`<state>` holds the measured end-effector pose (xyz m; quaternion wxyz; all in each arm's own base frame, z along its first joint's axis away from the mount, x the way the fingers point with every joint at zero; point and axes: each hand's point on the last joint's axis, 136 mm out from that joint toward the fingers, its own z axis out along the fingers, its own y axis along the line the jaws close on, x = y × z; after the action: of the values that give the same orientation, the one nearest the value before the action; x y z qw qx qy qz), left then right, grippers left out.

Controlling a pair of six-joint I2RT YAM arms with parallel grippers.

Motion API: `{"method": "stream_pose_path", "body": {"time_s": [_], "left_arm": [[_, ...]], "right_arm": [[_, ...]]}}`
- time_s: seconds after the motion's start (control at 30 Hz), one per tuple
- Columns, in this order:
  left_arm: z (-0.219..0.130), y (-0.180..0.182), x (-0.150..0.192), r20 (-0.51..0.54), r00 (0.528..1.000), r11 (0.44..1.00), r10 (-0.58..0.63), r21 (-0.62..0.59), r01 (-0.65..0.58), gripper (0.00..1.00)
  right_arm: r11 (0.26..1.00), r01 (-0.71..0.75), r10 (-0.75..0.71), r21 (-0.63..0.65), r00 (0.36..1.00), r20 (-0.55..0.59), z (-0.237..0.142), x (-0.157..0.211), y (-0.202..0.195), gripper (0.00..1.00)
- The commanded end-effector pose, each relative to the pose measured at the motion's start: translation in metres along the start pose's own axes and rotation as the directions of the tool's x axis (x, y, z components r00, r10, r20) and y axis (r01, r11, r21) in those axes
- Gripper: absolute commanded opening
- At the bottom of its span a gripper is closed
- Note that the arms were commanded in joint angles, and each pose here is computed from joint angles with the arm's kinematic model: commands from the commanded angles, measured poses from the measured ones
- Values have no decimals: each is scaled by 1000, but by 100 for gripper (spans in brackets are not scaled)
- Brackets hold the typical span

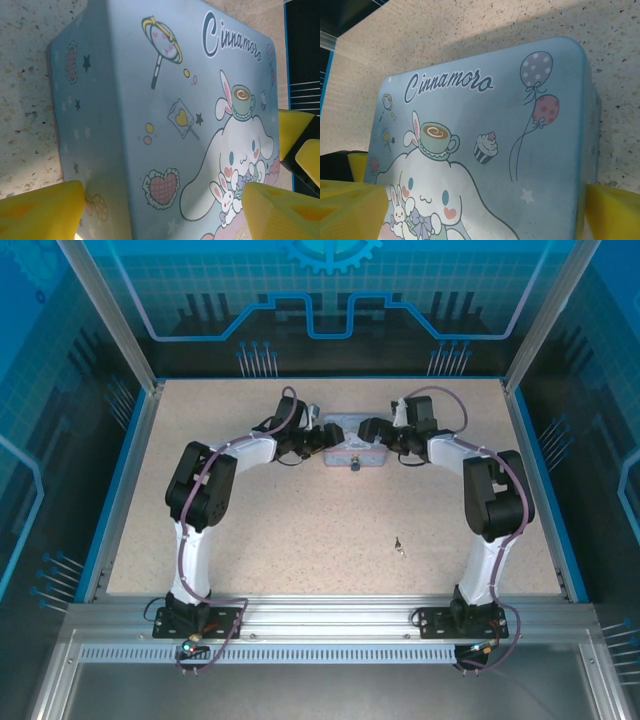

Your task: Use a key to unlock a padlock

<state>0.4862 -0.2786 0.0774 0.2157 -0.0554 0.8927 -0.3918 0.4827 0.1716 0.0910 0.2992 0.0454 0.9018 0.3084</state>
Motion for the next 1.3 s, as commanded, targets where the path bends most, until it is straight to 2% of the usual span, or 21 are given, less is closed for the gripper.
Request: {"method": "stream_pose_path", "body": {"time_s": [0.0, 0.3, 0.53, 0.73, 0.87, 1.0, 1.1, 1.27], "left_arm": [[-11, -20, 12, -22, 999, 998, 37, 42, -36, 82], [-51, -3, 52, -11, 1000, 1000, -2, 4, 2, 82], [-82, 23, 87, -6, 999, 995, -47, -88, 46, 83], [-110, 33, 88, 58, 998, 986, -24, -166, 33, 90], [-133, 38, 77, 118, 993, 977, -11, -211, 36, 94], [-168, 43, 65, 213, 977, 966, 18, -255, 38, 98], [-196, 37, 56, 293, 954, 963, 70, -269, 12, 98], [-237, 18, 45, 393, 903, 955, 175, -290, -60, 98]], "right_arm": [[995, 60, -66, -81, 995, -78, 3, 25, 44, 100], [978, 147, -169, -145, 974, -150, 4, 78, 105, 100], [970, 196, -219, -146, 962, -161, -2, 103, 129, 100], [965, 250, -258, -77, 958, -124, -20, 90, 122, 100], [952, 306, -303, 18, 948, -95, -46, 70, 112, 100], [934, 339, -329, 109, 939, -100, -79, 67, 93, 100], [933, 328, -305, 151, 940, -155, -104, 86, 74, 98], [937, 263, -183, 231, 930, -319, -141, 143, 38, 79]]}}
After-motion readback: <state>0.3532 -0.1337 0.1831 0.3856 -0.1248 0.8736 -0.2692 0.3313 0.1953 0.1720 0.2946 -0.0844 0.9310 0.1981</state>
